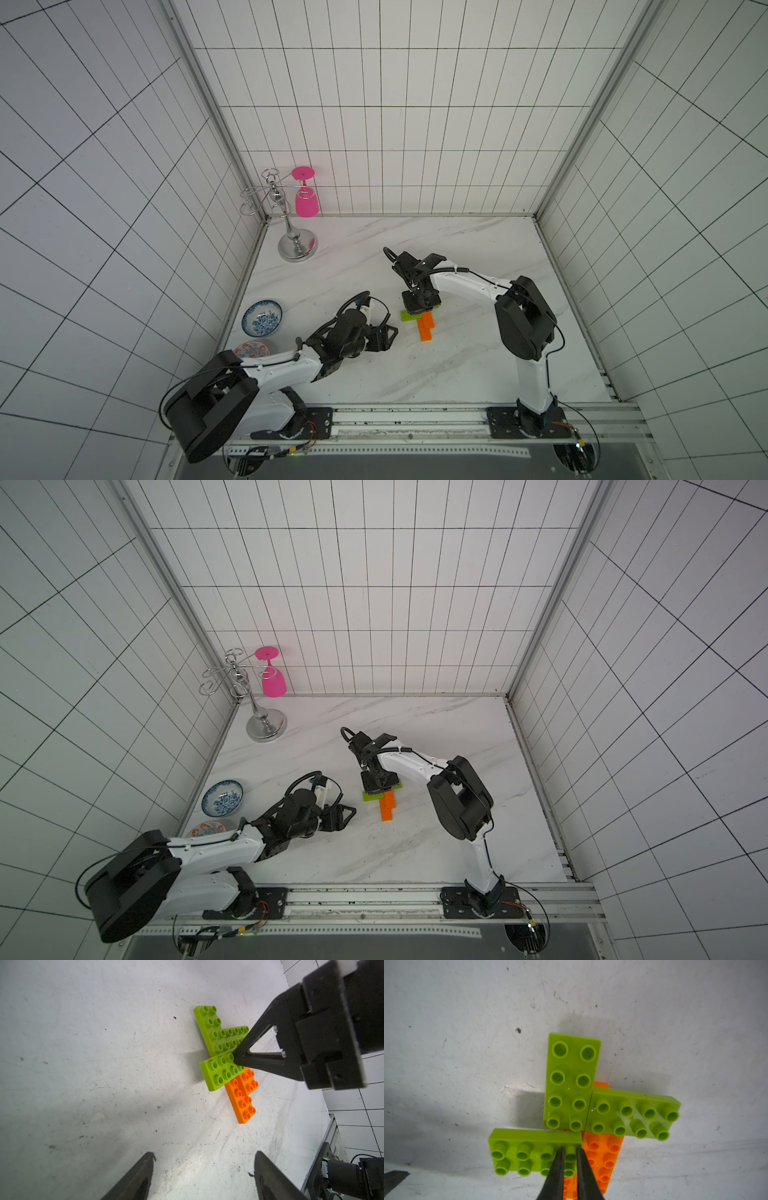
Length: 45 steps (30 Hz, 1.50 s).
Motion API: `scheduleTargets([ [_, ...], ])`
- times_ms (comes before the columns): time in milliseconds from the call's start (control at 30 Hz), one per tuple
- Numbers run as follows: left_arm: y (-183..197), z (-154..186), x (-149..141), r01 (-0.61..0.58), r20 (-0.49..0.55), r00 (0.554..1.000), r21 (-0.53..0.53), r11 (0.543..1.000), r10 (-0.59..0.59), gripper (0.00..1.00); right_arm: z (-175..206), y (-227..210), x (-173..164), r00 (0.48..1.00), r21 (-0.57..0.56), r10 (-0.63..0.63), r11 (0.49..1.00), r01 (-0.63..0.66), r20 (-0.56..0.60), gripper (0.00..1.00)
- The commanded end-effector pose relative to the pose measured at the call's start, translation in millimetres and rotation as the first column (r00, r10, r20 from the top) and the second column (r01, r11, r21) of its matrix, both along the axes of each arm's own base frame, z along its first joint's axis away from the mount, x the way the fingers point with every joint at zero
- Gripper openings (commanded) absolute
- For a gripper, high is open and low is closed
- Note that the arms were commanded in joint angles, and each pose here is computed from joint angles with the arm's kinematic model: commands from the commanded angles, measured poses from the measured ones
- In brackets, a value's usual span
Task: Assemble a small pinwheel with lego
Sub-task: Assemble the lego brick with the lego brick.
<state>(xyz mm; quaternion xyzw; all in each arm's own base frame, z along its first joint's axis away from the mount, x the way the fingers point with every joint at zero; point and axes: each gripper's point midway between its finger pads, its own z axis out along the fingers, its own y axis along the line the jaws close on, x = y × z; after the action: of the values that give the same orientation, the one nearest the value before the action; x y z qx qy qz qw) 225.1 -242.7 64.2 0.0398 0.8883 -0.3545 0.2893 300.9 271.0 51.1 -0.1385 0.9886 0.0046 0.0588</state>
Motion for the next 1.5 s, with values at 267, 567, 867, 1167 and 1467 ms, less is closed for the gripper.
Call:
scheduleTargets([
  [267,-7.6,12.6,6.1,0.011,0.038,0.999,-0.028,1.0,-0.01,0.77,-23.3,-15.0,-5.6,0.999,-0.067,-0.017,0.998,0.014,-0.041,0.14],
  [567,-6.5,13.3,5.7,0.007,0.041,0.999,-0.027,1.0,-0.006,0.77,-35.4,-20.8,-10.4,0.998,-0.095,-0.019,0.995,0.012,-0.065,0.13],
  [867,-6.6,14.1,6.2,0.008,0.041,0.999,-0.026,1.0,-0.007,0.77,-50.5,-32.7,-21.4,0.995,-0.14,-0.027,0.99,0.012,-0.099,0.11],
  [1167,-6.1,11.5,5.0,0.008,0.037,0.999,-0.025,1.0,-0.007,0.77,-61.1,-36.6,-24.0,0.993,-0.162,-0.036,0.987,0.018,-0.111,0.11],
  [1467,-1.0,19.3,6.5,-0.01,0.055,0.998,-0.013,1.0,0.011,0.77,-54.7,-33.0,-22.3,0.994,-0.139,-0.036,0.99,0.021,-0.103,0.14],
])
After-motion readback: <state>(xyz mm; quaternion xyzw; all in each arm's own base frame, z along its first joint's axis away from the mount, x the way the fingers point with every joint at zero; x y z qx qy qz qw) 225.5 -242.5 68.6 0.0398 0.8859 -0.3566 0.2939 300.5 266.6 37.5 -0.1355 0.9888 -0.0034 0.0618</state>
